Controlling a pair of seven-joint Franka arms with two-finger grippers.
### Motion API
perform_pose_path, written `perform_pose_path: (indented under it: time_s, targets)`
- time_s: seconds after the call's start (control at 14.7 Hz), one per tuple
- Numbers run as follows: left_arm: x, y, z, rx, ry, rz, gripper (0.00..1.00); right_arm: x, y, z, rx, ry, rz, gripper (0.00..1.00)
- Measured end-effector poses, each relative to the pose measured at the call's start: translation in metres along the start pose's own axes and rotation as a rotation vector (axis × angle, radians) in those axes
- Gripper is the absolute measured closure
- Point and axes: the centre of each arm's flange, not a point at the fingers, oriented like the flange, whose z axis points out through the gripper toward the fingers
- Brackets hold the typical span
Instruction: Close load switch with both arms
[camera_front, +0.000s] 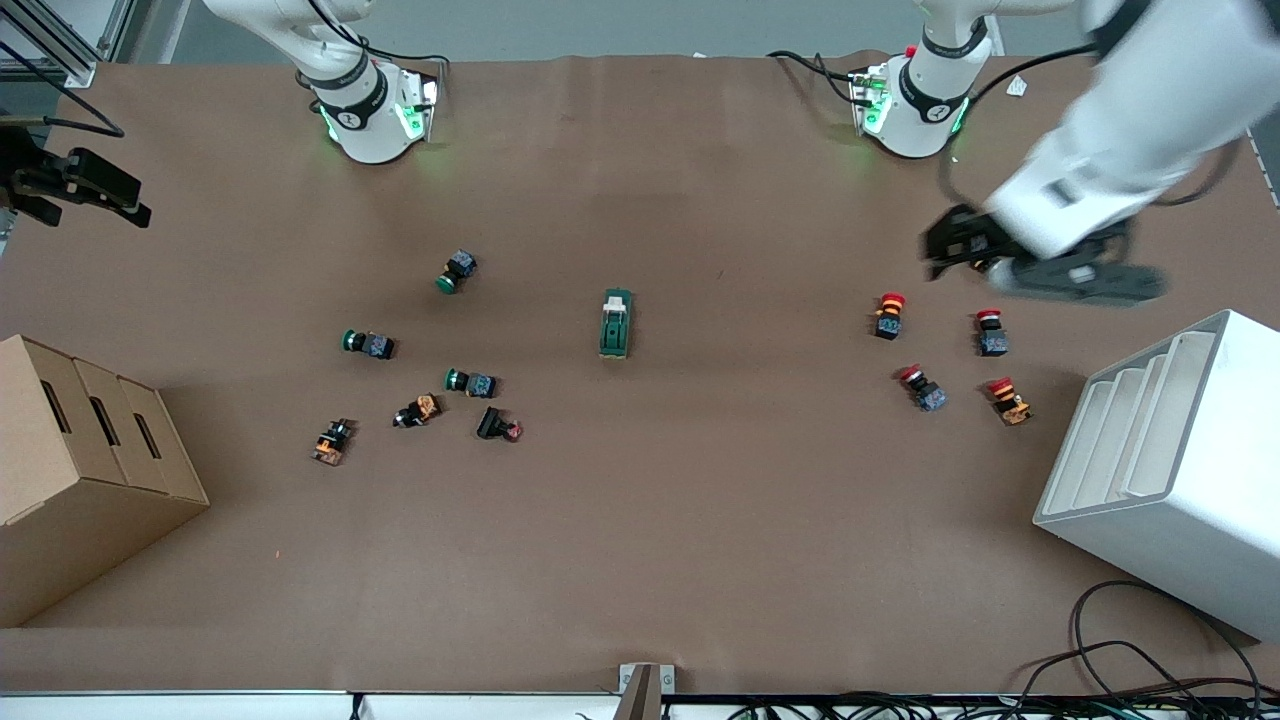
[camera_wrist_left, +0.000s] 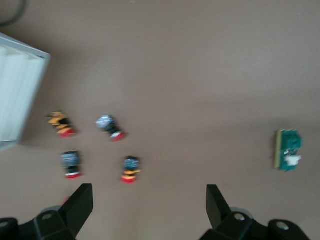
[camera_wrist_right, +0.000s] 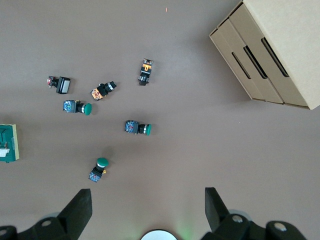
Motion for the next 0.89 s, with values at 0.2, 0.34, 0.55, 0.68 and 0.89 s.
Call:
perform_pose_path:
  time_s: [0.2, 0.34, 0.55, 0.68, 0.89]
  targets:
    - [0.000, 0.098, 0.063, 0.008, 0.028, -0.106, 0.00, -0.002, -0.003, -0.005, -0.001, 0.012, -0.006, 0.00]
    - [-0.017, 0.161, 0.108, 0.046, 0.045, -0.168, 0.00, -0.003, 0.000, -0.009, 0.000, 0.020, -0.001, 0.00]
    - [-0.052, 0.238, 0.163, 0.085, 0.086, -0.228, 0.00, -0.004, 0.006, -0.011, 0.000, 0.023, 0.012, 0.00]
    - [-0.076, 0.280, 0.195, 0.091, 0.126, -0.268, 0.00, -0.004, 0.015, -0.011, 0.002, 0.024, 0.029, 0.00]
    - [-0.115, 0.333, 0.244, 0.082, 0.215, -0.290, 0.03, -0.004, 0.015, -0.011, 0.001, 0.024, 0.029, 0.00]
